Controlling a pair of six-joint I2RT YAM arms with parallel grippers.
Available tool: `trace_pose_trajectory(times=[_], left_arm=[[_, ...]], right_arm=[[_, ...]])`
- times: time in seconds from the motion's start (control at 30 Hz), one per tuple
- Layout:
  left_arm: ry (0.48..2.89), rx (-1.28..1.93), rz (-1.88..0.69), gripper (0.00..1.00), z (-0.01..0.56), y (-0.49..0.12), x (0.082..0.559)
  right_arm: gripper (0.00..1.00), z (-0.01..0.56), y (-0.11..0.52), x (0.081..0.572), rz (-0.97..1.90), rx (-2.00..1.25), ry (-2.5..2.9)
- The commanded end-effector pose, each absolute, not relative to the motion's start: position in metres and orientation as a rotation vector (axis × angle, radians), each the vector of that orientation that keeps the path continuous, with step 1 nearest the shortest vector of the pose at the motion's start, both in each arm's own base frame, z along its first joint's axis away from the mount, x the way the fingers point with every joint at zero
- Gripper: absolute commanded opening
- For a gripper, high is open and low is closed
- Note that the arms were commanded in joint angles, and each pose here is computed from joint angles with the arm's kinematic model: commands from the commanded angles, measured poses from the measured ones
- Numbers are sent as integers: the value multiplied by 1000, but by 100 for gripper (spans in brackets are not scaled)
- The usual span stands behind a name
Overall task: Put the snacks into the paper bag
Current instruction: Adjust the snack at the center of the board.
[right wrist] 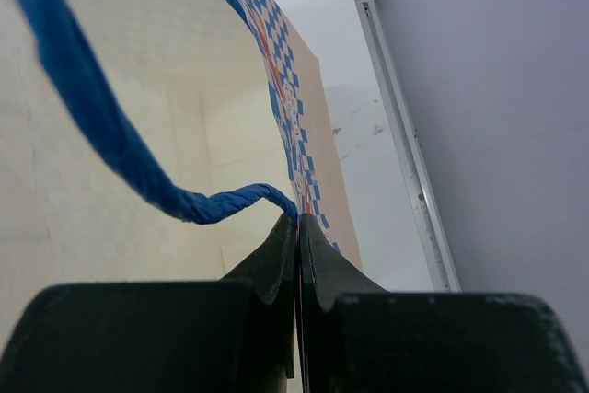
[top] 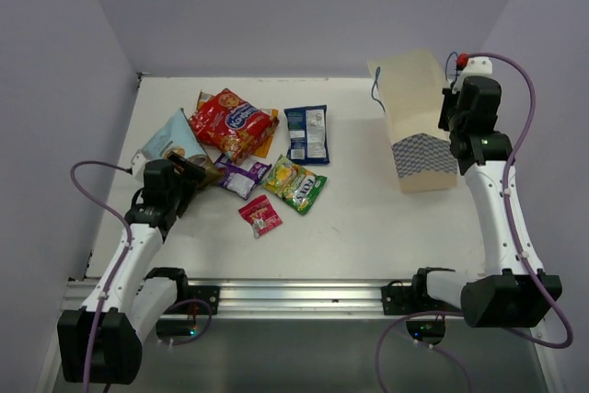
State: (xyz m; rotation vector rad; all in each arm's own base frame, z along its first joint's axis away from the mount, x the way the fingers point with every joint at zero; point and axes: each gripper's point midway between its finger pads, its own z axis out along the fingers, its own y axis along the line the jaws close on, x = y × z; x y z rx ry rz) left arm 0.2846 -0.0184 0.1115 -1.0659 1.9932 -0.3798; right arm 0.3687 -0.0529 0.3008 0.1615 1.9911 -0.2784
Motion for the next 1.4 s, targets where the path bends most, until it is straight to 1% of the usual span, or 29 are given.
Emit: trace_pose_trajectory(times=[0.0, 0.07, 0.13, 0.17, 0.2, 0.23, 0.27, 0.33, 0.37, 0.4, 0.47, 0.5, 0.57, 0.6, 0.63, 0.7, 0.8, 0.83, 1.03, 1.1, 1.17, 1.2, 1.27, 1.3, 1.37], left_arm=[[1820, -1148, -355, 100, 127, 0, 298], [1766, -1123, -293, 100, 136, 12, 308], [1780, -1046, -204, 100, 138, 21, 318], [1751, -1039, -141, 100, 151, 32, 325], [1777, -992, -76, 100, 152, 37, 329], [1831, -975, -12, 100, 141, 41, 334], [1818, -949, 51, 100, 157, 49, 343], [1886, -927, 144, 100, 145, 57, 353], [1873, -915, 177, 100, 155, 62, 363], [1910, -908, 214, 100, 144, 67, 371], [1925, -845, 229, 100, 153, 67, 392], [1927, -846, 260, 100, 153, 79, 398], [1991, -770, 315, 100, 141, 82, 420], [2059, -740, 335, 100, 119, 82, 428], [2072, -696, 293, 100, 124, 76, 445], [2160, -600, 286, 100, 102, 71, 458], [2175, -422, 176, 98, 104, 53, 488], [2165, -352, 104, 97, 110, 41, 498], [2003, 38, -104, 93, 157, -13, 539], [1999, 171, -155, 90, 154, -42, 544], [1994, 296, -198, 89, 157, -70, 547], [1999, 325, -214, 89, 155, -80, 548], [1972, 315, -226, 90, 172, -96, 550], [1930, 300, -236, 90, 193, -99, 549], [1884, 170, -262, 96, 218, -95, 545]], right_arm=[[0, 322, -54, 364, -309, 157, 1920], [0, 323, -48, 365, -302, 140, 1915], [0, 323, -44, 364, -302, 129, 1915], [0, 324, -44, 364, -306, 125, 1915], [0, 325, -44, 364, -310, 123, 1912], [0, 326, -43, 363, -313, 122, 1909], [0, 326, -42, 362, -315, 113, 1910], [0, 327, -42, 361, -317, 114, 1909], [0, 327, -41, 361, -317, 111, 1910], [0, 327, -41, 361, -317, 111, 1909], [0, 327, -39, 361, -317, 105, 1910], [0, 327, -38, 361, -316, 101, 1910], [0, 327, -37, 361, -317, 97, 1909], [0, 327, -38, 361, -319, 97, 1909], [0, 327, -37, 361, -321, 95, 1909], [0, 327, -37, 360, -322, 91, 1907], [0, 328, -37, 360, -324, 90, 1906], [0, 328, -36, 360, -323, 86, 1908], [0, 330, -35, 360, -317, 83, 1906], [0, 330, -35, 360, -316, 83, 1908], [0, 330, -34, 360, -314, 81, 1906], [0, 330, -34, 359, -314, 81, 1908], [0, 332, -35, 358, -316, 84, 1903], [0, 333, -35, 357, -314, 83, 1904], [0, 335, -34, 357, -312, 82, 1899]])
